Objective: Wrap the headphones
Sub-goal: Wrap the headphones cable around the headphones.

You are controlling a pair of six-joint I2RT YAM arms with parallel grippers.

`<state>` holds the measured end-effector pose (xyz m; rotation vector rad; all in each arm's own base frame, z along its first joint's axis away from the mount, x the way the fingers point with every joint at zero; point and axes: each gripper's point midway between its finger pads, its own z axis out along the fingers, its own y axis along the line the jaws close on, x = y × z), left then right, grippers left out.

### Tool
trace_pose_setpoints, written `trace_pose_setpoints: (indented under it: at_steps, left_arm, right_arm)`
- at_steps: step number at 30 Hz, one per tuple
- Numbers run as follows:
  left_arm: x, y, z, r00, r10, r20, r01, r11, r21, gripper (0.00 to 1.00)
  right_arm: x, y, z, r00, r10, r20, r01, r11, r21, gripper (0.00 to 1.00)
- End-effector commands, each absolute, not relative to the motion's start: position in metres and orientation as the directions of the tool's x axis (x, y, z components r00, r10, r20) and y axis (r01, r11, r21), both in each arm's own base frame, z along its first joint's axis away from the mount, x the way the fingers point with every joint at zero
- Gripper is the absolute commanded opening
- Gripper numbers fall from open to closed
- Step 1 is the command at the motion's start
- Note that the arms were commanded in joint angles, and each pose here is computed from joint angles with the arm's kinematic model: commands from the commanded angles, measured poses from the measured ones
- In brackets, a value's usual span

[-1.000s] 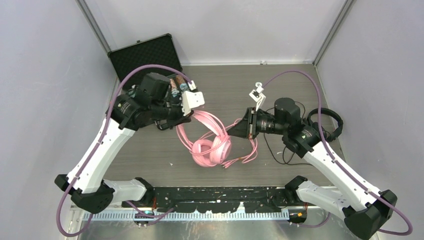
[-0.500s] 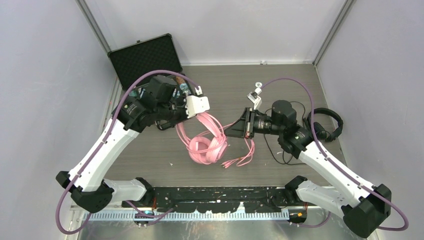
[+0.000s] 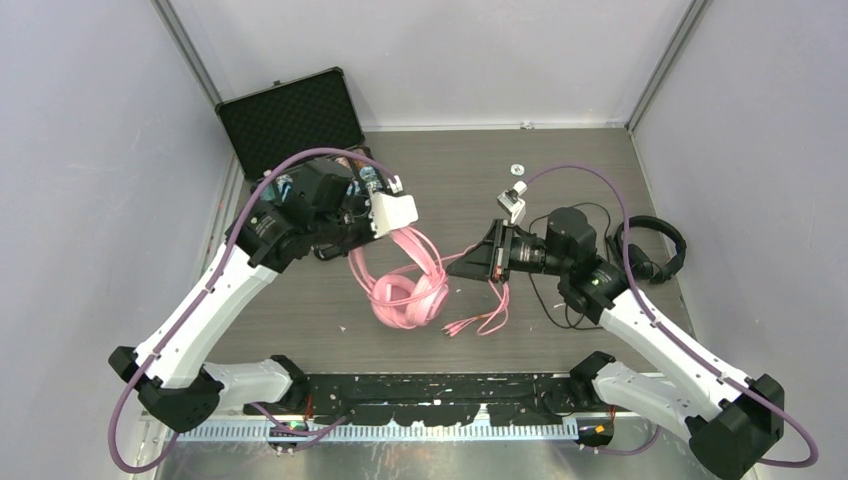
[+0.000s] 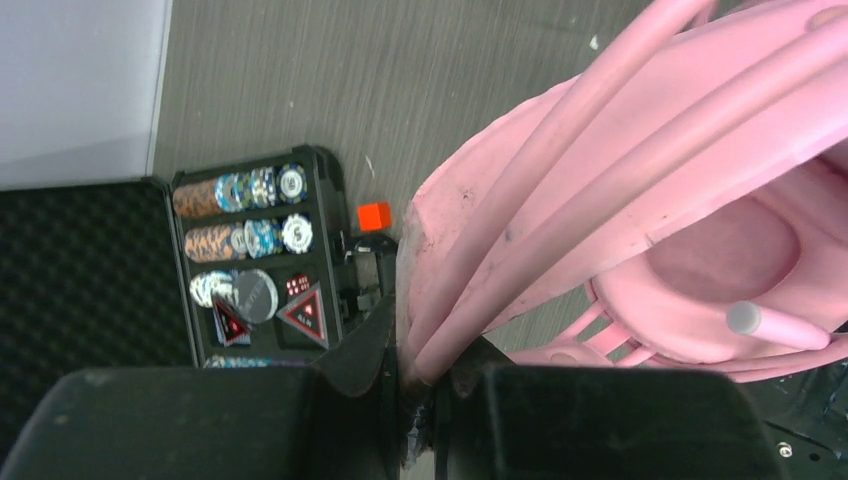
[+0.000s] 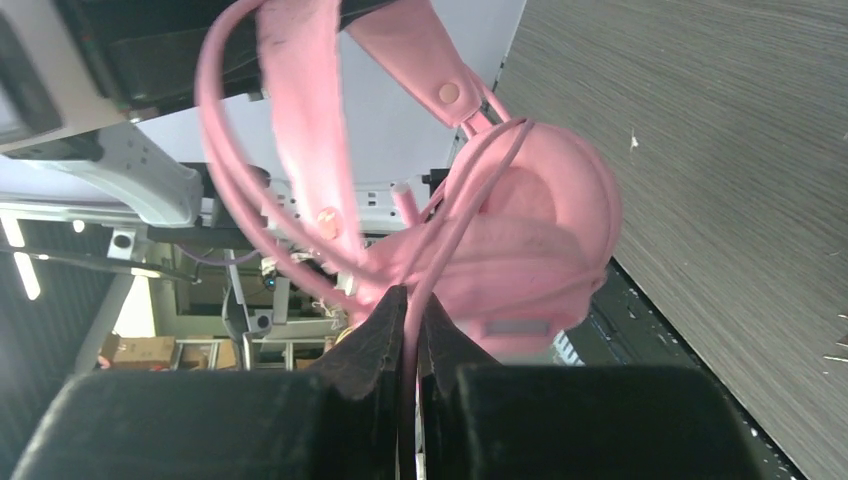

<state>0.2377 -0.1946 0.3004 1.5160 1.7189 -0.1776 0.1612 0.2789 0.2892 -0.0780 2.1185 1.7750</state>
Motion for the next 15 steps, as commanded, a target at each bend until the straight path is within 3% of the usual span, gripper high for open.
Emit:
trace_pose_setpoints:
  at_steps: [1, 3, 6, 11, 15]
  left_arm:
    - [0.239, -0.161, 0.292, -0.011, 0.826, -0.563, 0.836, 0.316, 0.448, 0.00]
    - [0.239, -0.158, 0.290, -0.023, 0.828, -0.561, 0.833, 0.326, 0.447, 0.00]
    - [0.238, -0.156, 0.287, -0.030, 0.829, -0.559, 0.829, 0.333, 0.449, 0.00]
    - [0.244, -0.151, 0.290, -0.050, 0.833, -0.552, 0.801, 0.364, 0.476, 0.00]
    - [0.252, -0.148, 0.293, -0.079, 0.828, -0.555, 0.772, 0.403, 0.492, 0.00]
  right_arm:
    - [0.153, 0.270, 0.335, -0.867, 0.240, -0.437, -0.422, 0.116, 0.899, 0.10]
    - [0.154, 0.268, 0.338, -0.856, 0.256, -0.449, -0.432, 0.122, 0.894, 0.01]
    - [0.150, 0.269, 0.344, -0.859, 0.248, -0.448, -0.437, 0.098, 0.894, 0.00]
    - [0.142, 0.271, 0.352, -0.873, 0.217, -0.436, -0.439, 0.038, 0.898, 0.11]
    - [0.138, 0.274, 0.355, -0.894, 0.188, -0.406, -0.417, -0.022, 0.909, 0.13]
